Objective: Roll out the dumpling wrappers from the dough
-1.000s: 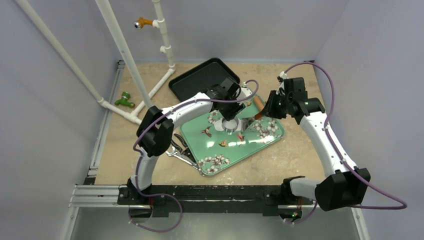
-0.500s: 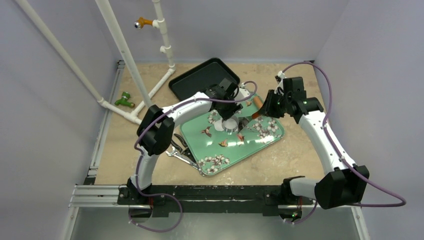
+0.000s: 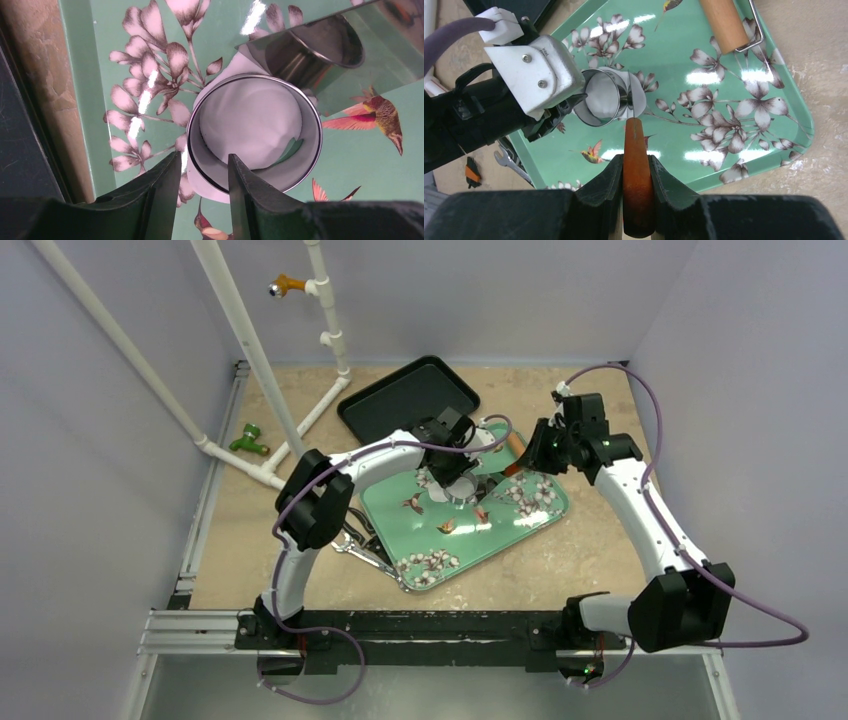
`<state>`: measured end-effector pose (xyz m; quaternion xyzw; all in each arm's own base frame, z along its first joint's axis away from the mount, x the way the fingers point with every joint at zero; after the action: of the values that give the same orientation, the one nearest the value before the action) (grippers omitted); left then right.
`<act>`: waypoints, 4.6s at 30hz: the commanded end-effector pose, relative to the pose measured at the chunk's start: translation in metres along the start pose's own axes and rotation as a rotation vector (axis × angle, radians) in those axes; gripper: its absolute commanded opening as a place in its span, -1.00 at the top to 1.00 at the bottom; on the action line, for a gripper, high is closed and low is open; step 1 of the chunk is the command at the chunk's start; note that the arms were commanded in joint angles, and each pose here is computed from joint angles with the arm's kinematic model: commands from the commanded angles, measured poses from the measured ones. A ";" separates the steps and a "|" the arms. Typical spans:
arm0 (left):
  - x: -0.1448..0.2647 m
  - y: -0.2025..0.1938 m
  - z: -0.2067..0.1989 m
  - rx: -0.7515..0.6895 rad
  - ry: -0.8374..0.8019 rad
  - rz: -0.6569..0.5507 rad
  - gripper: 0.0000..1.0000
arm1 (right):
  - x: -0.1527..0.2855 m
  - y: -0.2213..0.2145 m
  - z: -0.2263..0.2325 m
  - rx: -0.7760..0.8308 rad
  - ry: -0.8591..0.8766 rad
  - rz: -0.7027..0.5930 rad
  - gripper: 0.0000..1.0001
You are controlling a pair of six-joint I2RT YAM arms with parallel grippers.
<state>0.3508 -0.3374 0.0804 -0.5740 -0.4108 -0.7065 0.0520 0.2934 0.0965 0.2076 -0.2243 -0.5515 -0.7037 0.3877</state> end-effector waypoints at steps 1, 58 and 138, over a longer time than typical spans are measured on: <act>-0.001 0.003 0.003 -0.009 0.016 -0.021 0.24 | 0.006 0.014 -0.025 0.039 -0.184 -0.047 1.00; 0.008 0.009 0.008 0.082 0.053 -0.036 0.45 | 0.010 -0.019 0.003 -0.021 0.018 0.039 1.00; -0.010 -0.012 0.010 -0.028 0.088 -0.005 0.95 | -0.039 0.082 -0.035 -0.258 -0.068 -0.833 1.00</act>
<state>0.3632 -0.3383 0.0740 -0.5308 -0.4286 -0.7294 0.0514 0.3643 0.0671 0.1781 -0.1084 -0.5258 -0.8408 0.0699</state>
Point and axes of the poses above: each gripper's point midway between its finger pads, its own x axis back along the fingers, its own z axis along the line the jaws close on, y = z × x, the point moved 3 cm from there along x, back along the fingers, and after that the axes turned 10 degrees about x, right-handed, at the moved point
